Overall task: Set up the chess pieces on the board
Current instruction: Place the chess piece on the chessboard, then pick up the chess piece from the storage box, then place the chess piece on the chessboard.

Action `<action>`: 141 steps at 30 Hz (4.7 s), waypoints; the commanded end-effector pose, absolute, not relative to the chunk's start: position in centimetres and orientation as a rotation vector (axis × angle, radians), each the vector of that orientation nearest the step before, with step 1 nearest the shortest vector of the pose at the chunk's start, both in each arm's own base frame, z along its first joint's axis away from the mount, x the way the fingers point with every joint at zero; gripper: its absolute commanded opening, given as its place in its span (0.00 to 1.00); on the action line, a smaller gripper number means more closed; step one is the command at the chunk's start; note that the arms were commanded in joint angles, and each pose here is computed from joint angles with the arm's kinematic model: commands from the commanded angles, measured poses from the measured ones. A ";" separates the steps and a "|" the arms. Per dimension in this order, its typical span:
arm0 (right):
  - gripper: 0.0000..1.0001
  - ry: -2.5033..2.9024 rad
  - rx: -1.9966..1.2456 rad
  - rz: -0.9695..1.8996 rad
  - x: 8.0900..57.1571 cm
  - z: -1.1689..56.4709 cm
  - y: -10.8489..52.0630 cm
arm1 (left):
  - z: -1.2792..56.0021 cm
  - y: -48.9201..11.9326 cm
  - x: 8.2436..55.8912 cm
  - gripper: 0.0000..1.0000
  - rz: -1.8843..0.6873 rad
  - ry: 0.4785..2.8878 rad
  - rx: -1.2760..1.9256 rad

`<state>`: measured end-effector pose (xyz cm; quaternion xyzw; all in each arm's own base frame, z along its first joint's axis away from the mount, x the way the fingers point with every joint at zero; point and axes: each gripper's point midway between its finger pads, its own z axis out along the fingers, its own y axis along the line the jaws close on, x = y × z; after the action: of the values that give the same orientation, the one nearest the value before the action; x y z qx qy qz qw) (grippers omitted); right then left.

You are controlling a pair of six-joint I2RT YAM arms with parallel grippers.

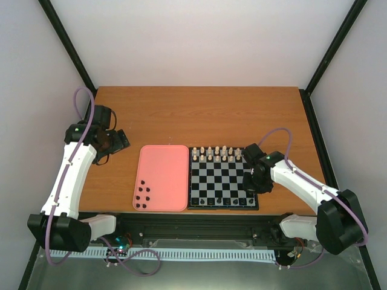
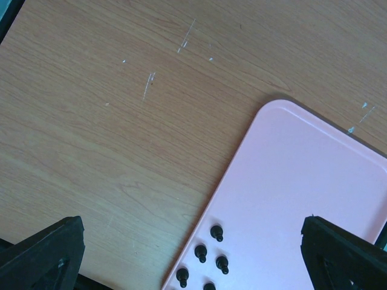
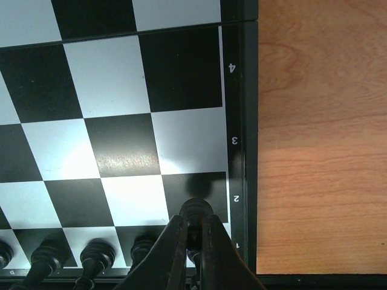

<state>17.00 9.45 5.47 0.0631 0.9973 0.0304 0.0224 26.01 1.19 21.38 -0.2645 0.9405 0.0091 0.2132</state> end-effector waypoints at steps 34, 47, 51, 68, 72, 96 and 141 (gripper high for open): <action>0.31 3.052 0.162 0.136 18.3 6.5 10.0 | 21.7 1.1 26.4 1.00 0.000 2.588 -0.727; 0.44 2.841 -0.145 0.412 24.0 14.1 23.0 | 21.5 0.8 26.5 1.00 0.006 2.641 -0.707; 0.49 2.809 -0.396 0.494 23.7 13.9 32.2 | 21.3 1.0 25.9 1.00 0.024 2.651 -0.709; 0.49 2.821 -0.933 0.636 18.2 7.6 50.6 | 22.5 1.1 23.6 1.00 0.000 2.608 -0.724; 0.46 2.853 -0.932 0.617 18.1 6.5 50.6 | 22.7 1.1 23.6 1.00 0.001 2.603 -0.718; 0.30 2.907 -0.960 0.579 18.3 3.5 51.7 | 22.0 1.1 24.2 1.00 0.011 2.625 -0.682; 0.06 3.031 -0.087 0.173 19.2 8.6 16.7 | 21.6 0.3 24.8 1.00 -0.041 2.643 -0.661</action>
<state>19.68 19.19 8.79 -0.0647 0.9949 0.0617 0.0458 24.22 0.47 21.43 -0.2442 0.9485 -0.0084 0.2017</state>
